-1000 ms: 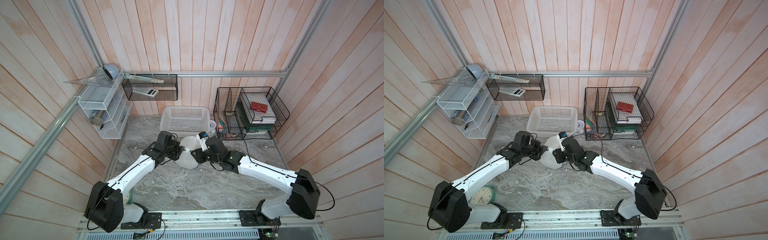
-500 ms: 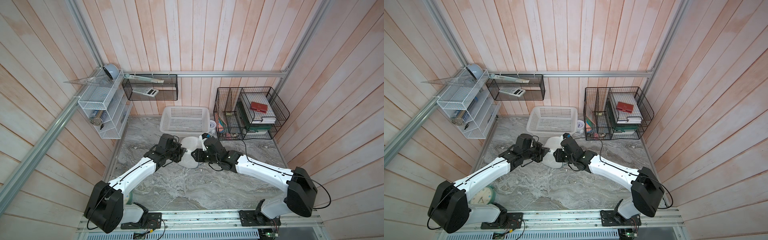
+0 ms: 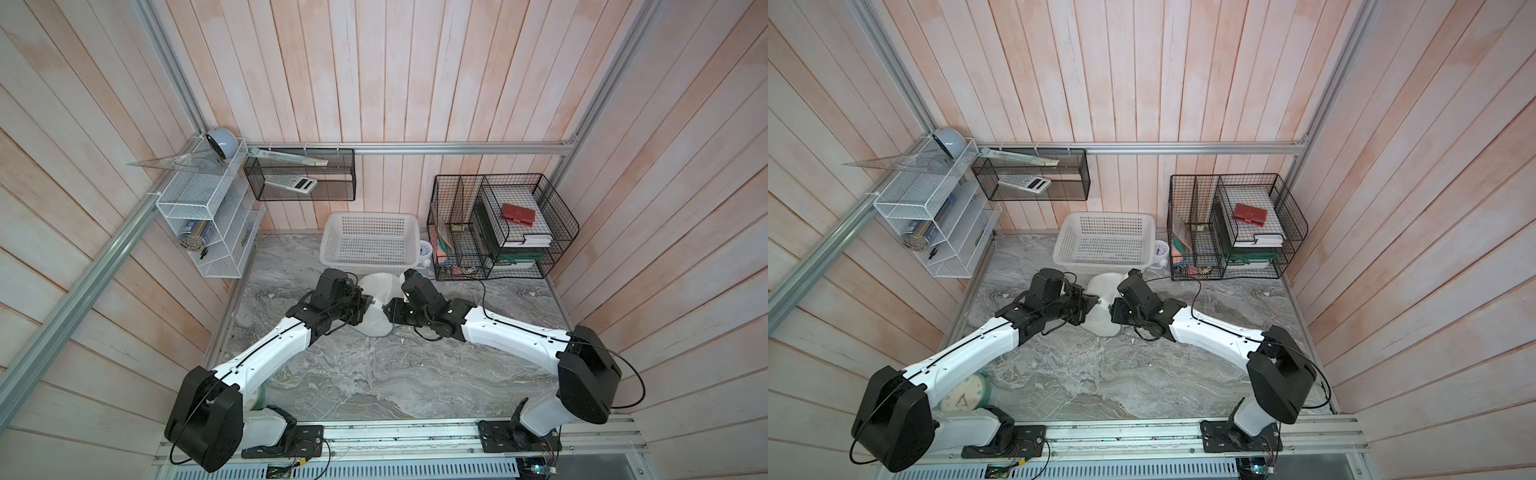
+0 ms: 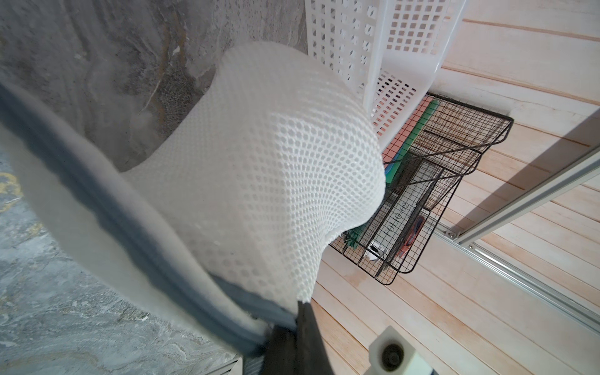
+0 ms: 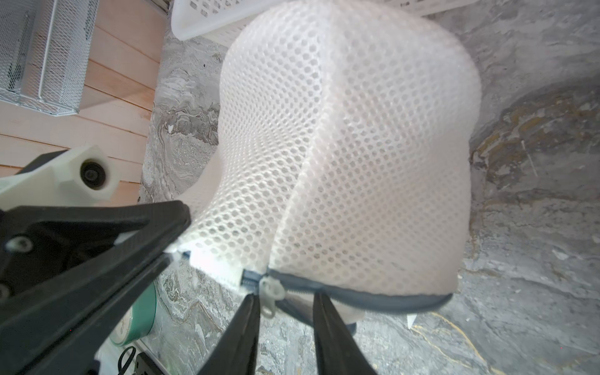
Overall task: Turn the laundry bag inside out
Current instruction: Zip the zipper on the laundry bag.
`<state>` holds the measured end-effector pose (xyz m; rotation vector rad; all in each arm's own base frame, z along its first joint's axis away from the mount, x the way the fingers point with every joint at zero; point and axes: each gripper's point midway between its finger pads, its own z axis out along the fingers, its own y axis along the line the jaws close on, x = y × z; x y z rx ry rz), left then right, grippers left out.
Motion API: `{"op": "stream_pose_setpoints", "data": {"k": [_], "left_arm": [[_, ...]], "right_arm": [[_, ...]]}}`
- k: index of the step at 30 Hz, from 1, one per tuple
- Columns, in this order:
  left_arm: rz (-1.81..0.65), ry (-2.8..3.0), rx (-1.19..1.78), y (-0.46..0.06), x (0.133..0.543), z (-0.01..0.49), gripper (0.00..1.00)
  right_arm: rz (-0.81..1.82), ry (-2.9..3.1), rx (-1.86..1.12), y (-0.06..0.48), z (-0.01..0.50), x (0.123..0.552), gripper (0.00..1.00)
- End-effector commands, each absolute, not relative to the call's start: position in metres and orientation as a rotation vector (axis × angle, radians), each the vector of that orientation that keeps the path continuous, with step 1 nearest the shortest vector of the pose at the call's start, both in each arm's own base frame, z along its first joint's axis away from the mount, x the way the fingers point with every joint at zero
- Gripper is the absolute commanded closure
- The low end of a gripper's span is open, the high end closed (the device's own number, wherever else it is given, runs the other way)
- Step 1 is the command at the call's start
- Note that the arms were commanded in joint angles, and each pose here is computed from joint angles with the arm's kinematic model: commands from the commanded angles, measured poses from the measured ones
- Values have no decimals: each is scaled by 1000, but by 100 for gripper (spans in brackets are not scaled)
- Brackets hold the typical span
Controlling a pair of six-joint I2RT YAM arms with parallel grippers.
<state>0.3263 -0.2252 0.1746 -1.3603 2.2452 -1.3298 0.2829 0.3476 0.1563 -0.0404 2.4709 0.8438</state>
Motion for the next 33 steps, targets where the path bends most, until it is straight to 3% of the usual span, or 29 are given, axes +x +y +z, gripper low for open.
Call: {"op": "stream_pose_setpoints", "data": {"k": [1,3,12,21,22,24,26,33], "left_arm": [[-1353,2223,-1344,-226,325,180,100],[-1355,2221,-1346,-226,325,180,100],[-1342,2207,-1361,-222,328,179,100],[-1330,2199,-1360,-217,330,181,100],[-1333,2201,-1358,-219,330,181,100],[-1336,2202,-1358,-219,331,181,100],[-1337,2203,-1358,-219,331,180,100],[-1338,2204,-1360,-219,331,180,100]], "right_arm": [[825,2470,-15,347,157,290,77],[831,2473,-10,346,156,291,86],[824,2476,-8,335,160,287,100],[838,2473,-18,326,157,284,100],[843,2472,-27,327,158,284,99],[864,2476,-56,333,161,283,82],[859,2472,-90,338,163,282,75],[864,2457,-167,351,168,282,74]]}}
